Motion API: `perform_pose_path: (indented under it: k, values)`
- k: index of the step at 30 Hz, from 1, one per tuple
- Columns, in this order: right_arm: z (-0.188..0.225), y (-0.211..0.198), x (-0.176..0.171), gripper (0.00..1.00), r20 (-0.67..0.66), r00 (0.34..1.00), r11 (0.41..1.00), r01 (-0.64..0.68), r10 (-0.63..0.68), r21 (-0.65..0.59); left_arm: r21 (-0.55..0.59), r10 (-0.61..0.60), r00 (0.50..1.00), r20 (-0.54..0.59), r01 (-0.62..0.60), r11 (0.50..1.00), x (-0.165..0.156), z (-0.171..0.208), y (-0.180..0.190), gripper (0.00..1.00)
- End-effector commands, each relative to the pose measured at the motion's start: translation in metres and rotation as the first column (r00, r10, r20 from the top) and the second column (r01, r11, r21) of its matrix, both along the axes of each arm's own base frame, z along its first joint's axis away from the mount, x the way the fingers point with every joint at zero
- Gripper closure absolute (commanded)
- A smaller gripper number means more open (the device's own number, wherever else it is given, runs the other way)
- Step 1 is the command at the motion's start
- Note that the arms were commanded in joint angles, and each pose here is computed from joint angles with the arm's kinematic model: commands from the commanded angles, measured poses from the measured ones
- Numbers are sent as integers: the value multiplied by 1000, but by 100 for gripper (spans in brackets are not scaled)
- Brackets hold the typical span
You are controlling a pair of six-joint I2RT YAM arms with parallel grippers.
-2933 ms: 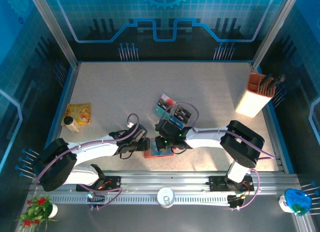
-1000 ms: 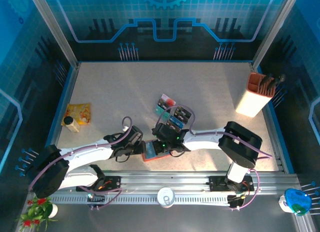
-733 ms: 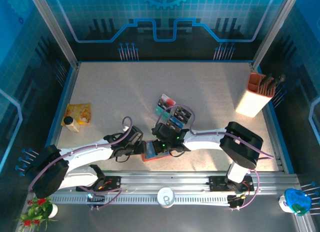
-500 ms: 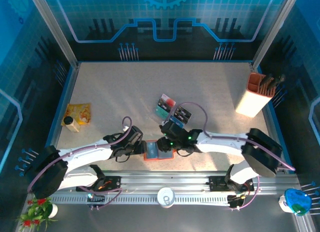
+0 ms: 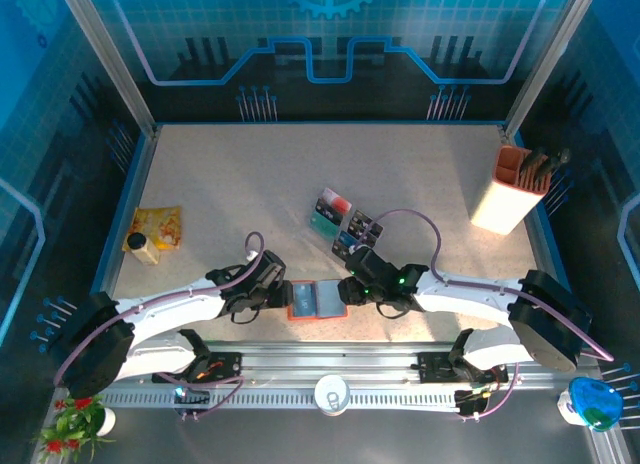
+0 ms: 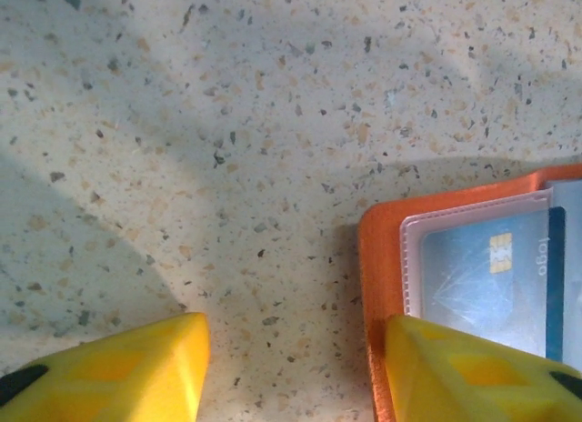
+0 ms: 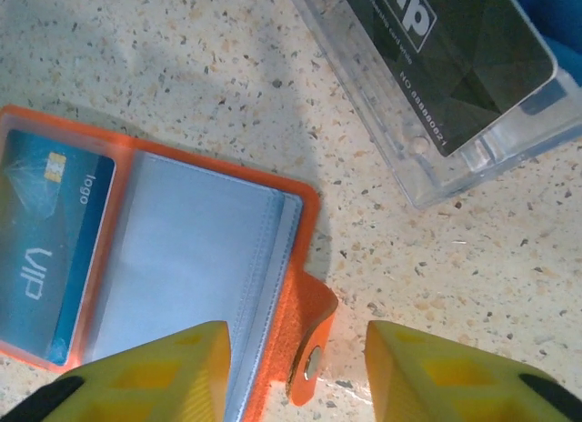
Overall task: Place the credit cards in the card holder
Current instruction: Insert the credit card into the card slot.
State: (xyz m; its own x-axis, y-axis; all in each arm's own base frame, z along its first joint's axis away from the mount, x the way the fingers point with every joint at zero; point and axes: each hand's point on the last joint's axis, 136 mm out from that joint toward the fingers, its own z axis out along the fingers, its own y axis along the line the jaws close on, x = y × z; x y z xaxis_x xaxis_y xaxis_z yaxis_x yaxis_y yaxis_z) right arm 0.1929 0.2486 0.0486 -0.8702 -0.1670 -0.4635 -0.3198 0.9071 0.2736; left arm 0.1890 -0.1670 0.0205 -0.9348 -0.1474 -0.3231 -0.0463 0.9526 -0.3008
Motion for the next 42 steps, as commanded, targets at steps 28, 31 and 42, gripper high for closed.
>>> perform_pose_path:
  k: [28,31,42]
  values:
    - [-6,100,-10,100,-38,991,982,-123,130,146,44,23,1000,-6,-22,999,0,-13,10,54]
    - [-10,98,-10,100,-40,992,984,-116,122,133,43,21,1000,-7,-20,999,0,-14,9,54]
    - [-22,102,-12,100,-70,989,986,-117,126,121,41,15,1000,-8,-14,999,0,-15,8,54]
